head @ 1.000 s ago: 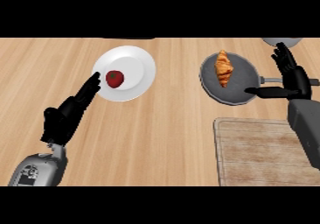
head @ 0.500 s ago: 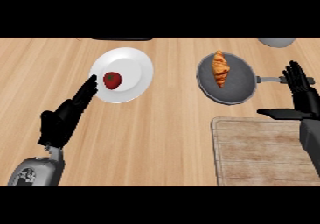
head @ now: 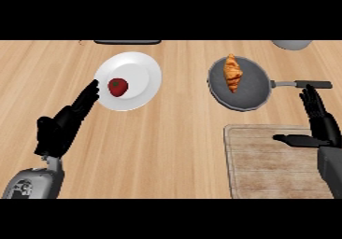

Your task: Pick the croissant from the cutting board and place it in the pan

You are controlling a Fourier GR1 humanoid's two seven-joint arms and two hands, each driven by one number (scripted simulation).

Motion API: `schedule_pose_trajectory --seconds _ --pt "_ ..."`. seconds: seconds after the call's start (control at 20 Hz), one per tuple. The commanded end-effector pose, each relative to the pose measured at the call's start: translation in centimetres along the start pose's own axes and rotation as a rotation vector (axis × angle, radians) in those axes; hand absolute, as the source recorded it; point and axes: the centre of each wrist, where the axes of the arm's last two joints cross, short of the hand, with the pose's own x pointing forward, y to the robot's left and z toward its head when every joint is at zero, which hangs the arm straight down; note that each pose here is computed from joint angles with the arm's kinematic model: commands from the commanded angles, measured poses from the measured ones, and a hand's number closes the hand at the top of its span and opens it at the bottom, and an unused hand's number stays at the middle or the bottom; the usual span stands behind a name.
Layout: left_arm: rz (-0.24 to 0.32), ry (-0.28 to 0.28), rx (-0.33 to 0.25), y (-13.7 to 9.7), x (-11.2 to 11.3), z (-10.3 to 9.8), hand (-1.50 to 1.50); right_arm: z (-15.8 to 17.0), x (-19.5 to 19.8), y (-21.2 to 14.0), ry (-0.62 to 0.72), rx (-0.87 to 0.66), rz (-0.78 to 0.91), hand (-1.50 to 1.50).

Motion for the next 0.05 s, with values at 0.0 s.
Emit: schedule_pose_trajectory --seconds 0.0 --pt "0.000 0.011 -0.004 -1.26 -0.59 0.32 0.00 2.96 -1.29 -0.51 -0.059 -0.017 -0.007 -1.50"
